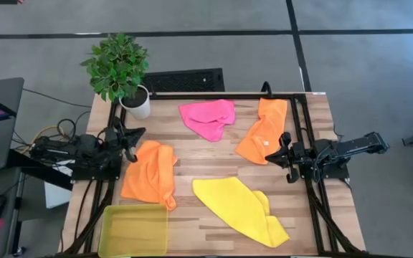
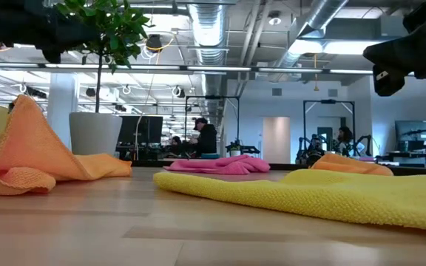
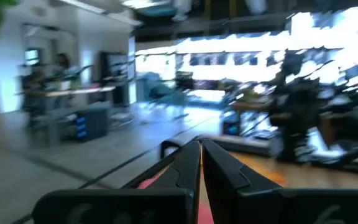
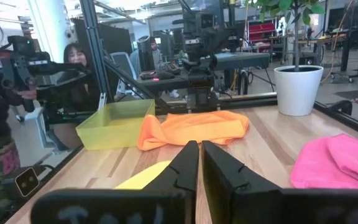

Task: Fold microfiber towels
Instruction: Fold the pink microfiber towel

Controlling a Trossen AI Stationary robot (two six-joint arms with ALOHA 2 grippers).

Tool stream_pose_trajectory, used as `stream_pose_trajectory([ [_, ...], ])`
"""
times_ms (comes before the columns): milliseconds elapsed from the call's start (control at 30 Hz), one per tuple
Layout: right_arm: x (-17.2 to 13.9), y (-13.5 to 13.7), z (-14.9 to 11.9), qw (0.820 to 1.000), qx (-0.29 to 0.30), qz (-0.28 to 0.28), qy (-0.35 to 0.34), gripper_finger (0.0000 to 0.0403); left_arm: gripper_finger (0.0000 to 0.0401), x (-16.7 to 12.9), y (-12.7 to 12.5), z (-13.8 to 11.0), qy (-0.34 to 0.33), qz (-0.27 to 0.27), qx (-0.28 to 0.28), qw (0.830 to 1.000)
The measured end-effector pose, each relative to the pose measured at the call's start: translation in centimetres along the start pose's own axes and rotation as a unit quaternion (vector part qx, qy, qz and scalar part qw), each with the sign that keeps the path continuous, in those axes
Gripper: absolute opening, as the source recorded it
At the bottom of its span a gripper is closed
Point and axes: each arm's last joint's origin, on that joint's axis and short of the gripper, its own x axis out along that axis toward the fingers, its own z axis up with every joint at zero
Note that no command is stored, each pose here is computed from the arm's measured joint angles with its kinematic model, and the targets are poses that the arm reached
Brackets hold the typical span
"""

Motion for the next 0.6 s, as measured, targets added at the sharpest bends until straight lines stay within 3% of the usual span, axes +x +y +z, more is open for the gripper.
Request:
stream_pose_trajectory([
  [100, 0.0, 0.0, 0.0, 1.0, 0.0, 0.0, 0.0, 0.0044, 0.001, 0.4, 0.0, 0.3, 0.023, 0.056, 0.036, 0.998],
  [267, 0.0, 0.0, 0.0, 1.0, 0.0, 0.0, 0.0, 0.0044, 0.0001, 2.2, -0.7, 2.7, 0.061, 0.13, 0.092, 0.985],
  [467, 0.0, 0.0, 0.0, 1.0, 0.0, 0.0, 0.0, 0.0044, 0.0, 6.2, -3.2, 5.0, 0.155, 0.122, 0.163, 0.967],
  [600, 0.0, 0.0, 0.0, 1.0, 0.0, 0.0, 0.0, 0.0044, 0.0, 9.3, -4.2, 5.8, 0.247, 0.083, 0.137, 0.956],
])
